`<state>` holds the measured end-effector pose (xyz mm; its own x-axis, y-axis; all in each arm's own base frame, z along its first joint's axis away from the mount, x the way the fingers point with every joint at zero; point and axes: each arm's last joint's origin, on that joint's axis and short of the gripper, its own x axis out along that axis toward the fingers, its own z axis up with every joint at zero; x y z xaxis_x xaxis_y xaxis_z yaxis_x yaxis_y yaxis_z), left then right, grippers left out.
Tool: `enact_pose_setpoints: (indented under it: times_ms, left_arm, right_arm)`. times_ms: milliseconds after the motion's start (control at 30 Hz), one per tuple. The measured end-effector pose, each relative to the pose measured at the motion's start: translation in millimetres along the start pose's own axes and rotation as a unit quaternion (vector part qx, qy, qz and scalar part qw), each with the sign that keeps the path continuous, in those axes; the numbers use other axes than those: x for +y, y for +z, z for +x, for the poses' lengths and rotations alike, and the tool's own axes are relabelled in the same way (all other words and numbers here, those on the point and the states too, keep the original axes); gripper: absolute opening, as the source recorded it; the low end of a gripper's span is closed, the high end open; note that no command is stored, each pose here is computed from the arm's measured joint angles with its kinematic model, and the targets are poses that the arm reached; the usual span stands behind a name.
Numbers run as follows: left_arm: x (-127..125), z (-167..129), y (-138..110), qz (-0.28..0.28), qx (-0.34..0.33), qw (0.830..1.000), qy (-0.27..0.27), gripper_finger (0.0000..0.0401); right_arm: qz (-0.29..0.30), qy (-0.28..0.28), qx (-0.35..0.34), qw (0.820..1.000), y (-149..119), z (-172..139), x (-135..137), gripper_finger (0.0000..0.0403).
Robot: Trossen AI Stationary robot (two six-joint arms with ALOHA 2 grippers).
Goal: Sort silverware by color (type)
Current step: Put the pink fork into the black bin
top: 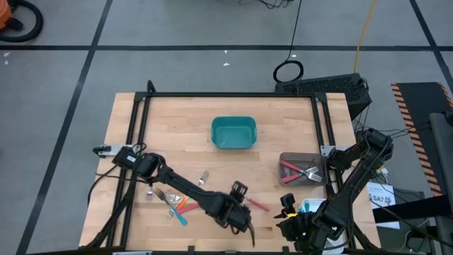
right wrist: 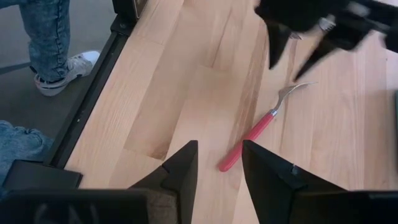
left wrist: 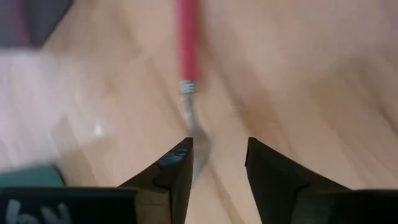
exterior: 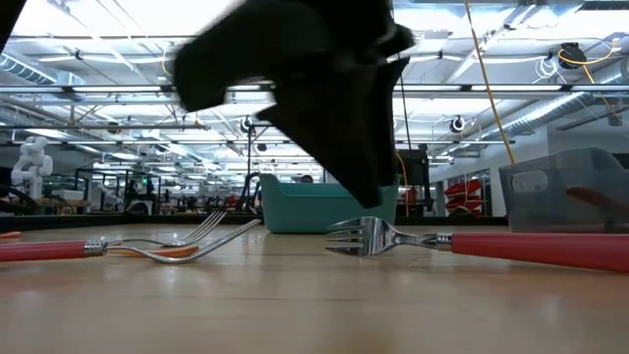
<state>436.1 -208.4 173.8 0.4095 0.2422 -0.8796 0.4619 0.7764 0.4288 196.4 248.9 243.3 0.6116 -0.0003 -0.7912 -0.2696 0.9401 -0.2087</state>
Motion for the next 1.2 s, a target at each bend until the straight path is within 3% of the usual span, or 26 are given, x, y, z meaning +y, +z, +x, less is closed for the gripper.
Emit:
enact_pose_setpoints:
  times_ms: [100,200,467,567,800,1067,1200]
  left_arm:
    - [-7.2,-2.7,-0.6,0.081,0.006,0.997,-0.004,0.0128]
    - [-11.7,-4.6,-0.9,0.125,0.009,0.992,-0.006,0.0114]
    - [-4.9,-1.5,-2.4,0.134,0.013,0.991,-0.005,0.0097]
    - [6.7,3.6,-4.6,0.102,0.018,0.995,-0.004,0.0097]
    - [35.5,16.6,-12.7,-0.057,0.031,0.998,-0.017,0.0097]
    - [50.6,24.8,-19.4,-0.082,0.032,0.992,-0.094,0.0097]
    - [55.9,32.2,-21.9,-0.09,0.035,0.99,-0.102,0.0097]
  right_arm:
    - [-0.002,0.001,0.001,1.0,-0.6,-0.5,0.7,0.0118]
    - [0.002,0.005,0.008,1.0,-1.5,-0.5,0.7,0.0118]
    - [0.008,0.029,0.023,0.999,-2.6,-0.5,1.9,0.0118]
    - [0.007,0.032,0.026,0.999,-3.0,-0.5,2.0,0.0118]
    - [0.002,0.027,0.034,0.999,-4.7,-0.5,1.1,0.0118]
    - [0.002,0.027,0.035,0.999,-4.9,-0.5,1.0,0.0118]
    - [0.002,0.027,0.035,0.999,-4.8,-0.5,1.0,0.0118]
